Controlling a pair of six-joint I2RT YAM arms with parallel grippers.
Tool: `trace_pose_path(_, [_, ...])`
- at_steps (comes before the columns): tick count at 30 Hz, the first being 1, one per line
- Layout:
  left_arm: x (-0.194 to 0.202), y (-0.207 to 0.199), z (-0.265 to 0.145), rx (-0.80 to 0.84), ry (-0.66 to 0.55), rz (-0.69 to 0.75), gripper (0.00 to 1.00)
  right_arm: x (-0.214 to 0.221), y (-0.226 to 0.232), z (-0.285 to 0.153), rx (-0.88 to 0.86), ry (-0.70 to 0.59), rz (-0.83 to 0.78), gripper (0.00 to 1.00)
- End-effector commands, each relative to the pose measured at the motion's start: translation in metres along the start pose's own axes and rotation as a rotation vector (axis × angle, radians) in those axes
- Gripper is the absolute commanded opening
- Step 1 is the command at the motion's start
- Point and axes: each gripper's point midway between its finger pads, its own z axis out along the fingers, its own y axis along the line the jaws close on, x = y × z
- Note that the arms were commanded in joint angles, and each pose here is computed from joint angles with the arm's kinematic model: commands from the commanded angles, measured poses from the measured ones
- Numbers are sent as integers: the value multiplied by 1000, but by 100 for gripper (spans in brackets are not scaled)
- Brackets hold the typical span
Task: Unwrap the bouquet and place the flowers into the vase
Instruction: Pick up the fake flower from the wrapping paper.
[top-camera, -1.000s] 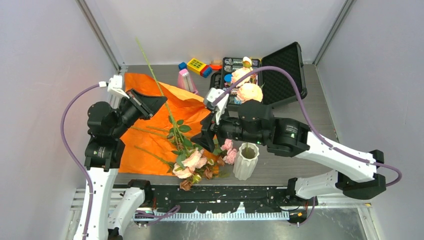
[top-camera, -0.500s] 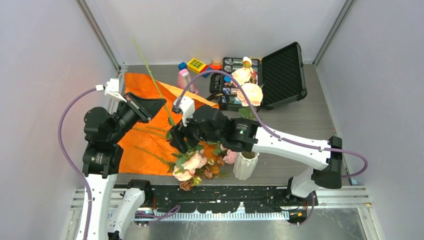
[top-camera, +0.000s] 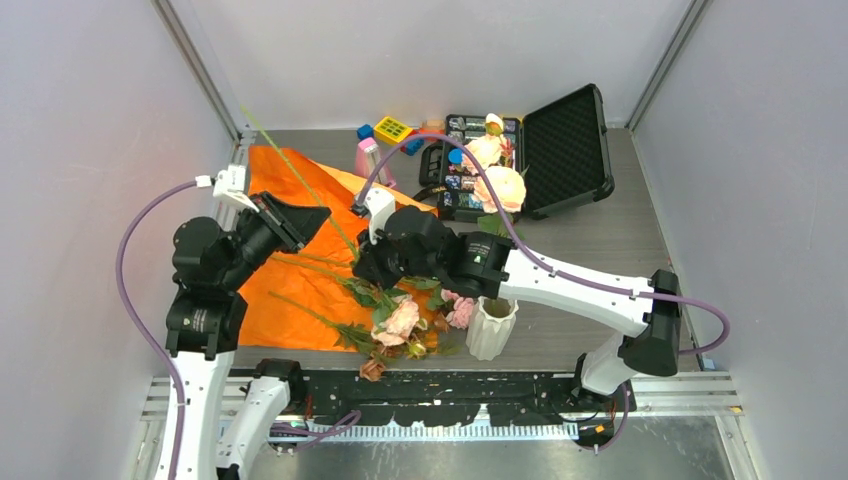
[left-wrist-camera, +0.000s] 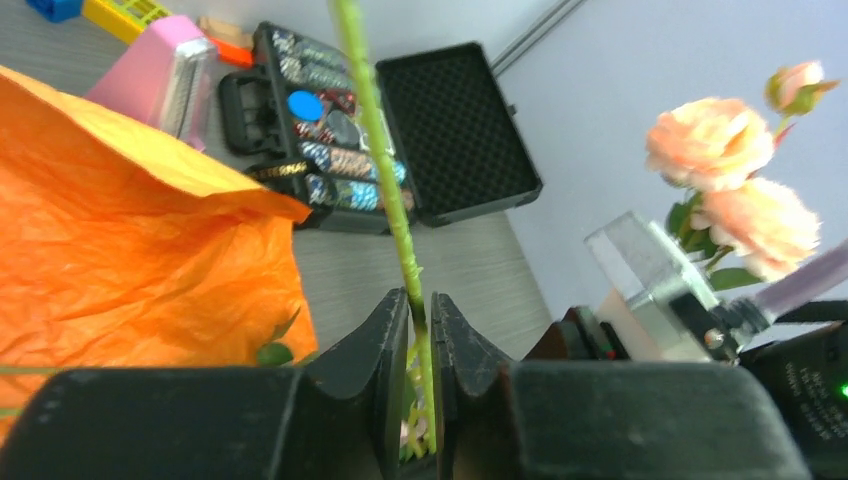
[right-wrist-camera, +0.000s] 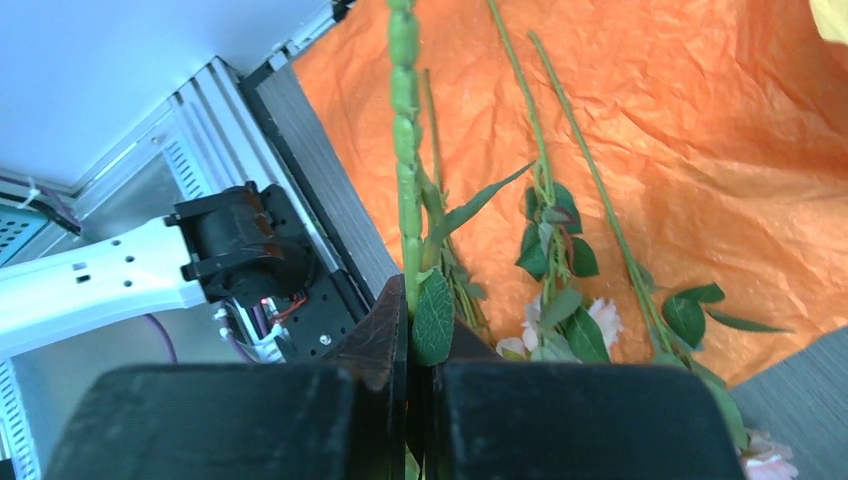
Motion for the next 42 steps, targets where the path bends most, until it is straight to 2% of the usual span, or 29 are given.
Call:
trace_pose_path(1, [23, 25, -5, -86, 136, 131, 30, -29, -3, -31, -11, -84, 53, 0])
trace_pose_path(3, [28, 34, -10, -125, 190, 189, 49, -26, -8, -36, 3, -60, 65, 0])
trace_pose_path(6, [26, 49, -22, -217, 203, 290, 59, -19, -16, -44, 36, 2, 77, 0])
trace_pose_path(9, [16, 54, -37, -266, 161, 394, 60, -6, -26, -47, 69, 81, 89, 0])
trace_pose_path(13, [0, 37, -49, -212, 63, 523, 56, 4, -26, -47, 53, 162, 114, 0])
trace_pose_path(15, [-1, 29, -50, -176, 64, 564, 55, 10, -26, -44, 43, 200, 130, 0])
trace_pose_path(19, [12, 23, -39, -91, 133, 609, 54, 17, -26, -42, 30, 273, 142, 0])
trace_pose_path(24, [33, 15, -28, 7, 231, 793, 54, 37, -36, -39, 45, 420, 151, 0])
trace_pose_path(30, [83, 7, -21, 172, 412, 965, 59, 59, -36, -49, 32, 537, 137, 0])
trace_pose_path(35, [101, 5, -20, 247, 429, 1029, 63, 75, -32, -60, -3, 624, 132, 0])
trace_pose_path(42, [121, 13, -27, 318, 428, 1115, 73, 85, -12, -80, -151, 695, 119, 0])
